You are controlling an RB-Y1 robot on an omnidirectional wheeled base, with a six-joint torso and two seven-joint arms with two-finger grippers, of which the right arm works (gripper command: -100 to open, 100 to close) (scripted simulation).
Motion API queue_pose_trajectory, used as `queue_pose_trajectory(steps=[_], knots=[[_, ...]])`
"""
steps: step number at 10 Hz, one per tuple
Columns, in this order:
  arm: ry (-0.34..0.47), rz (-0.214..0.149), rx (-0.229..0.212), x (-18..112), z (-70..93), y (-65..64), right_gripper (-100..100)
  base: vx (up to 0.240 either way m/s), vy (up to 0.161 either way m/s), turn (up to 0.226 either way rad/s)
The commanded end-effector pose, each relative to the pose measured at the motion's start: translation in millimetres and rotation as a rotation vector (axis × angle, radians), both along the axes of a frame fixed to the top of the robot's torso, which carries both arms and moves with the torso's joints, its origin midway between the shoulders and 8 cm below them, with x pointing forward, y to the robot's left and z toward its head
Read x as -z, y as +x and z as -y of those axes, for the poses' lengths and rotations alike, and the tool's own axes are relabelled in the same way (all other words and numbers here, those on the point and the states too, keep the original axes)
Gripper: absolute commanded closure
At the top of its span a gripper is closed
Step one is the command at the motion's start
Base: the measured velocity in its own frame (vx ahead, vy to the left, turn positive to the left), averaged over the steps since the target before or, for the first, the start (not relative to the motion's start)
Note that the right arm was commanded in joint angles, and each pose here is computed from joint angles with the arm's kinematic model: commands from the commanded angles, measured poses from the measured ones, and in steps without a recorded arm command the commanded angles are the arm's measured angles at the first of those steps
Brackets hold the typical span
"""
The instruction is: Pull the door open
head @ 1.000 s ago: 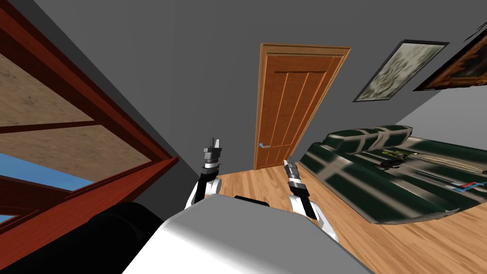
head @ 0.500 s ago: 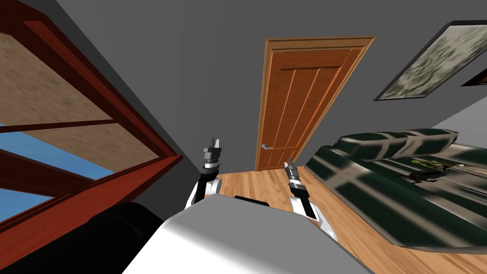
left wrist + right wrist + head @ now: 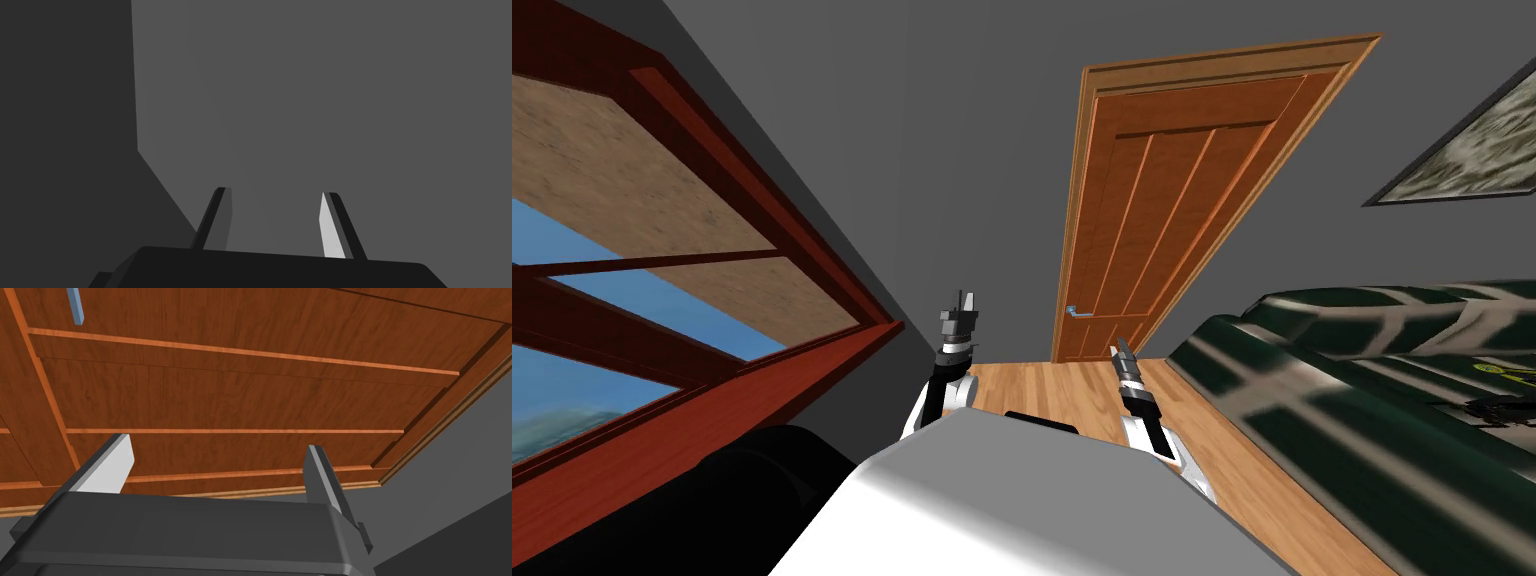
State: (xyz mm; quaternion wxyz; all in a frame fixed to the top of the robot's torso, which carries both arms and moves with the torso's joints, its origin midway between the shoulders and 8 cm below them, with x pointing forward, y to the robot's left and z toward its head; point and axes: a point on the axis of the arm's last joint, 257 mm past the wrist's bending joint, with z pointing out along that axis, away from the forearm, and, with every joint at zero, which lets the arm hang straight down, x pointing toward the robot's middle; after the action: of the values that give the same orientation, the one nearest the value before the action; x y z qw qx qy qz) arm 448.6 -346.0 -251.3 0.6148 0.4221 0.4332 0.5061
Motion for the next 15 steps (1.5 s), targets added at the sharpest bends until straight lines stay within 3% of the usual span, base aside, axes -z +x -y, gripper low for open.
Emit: queue_pose_trajectory(steps=[1, 9, 15], knots=[[0.011, -0.029, 0.009, 15.3, 6.4, -0.4, -100, 0.055, -0.054, 0.21], [0.065, -0.136, 0.049, 77.6, 31.6, -3.5, -100, 0.053, -0.061, 0.19], [0.107, -0.204, 0.073, 114.3, 41.8, -11.1, -100, 0.033, -0.051, 0.141]])
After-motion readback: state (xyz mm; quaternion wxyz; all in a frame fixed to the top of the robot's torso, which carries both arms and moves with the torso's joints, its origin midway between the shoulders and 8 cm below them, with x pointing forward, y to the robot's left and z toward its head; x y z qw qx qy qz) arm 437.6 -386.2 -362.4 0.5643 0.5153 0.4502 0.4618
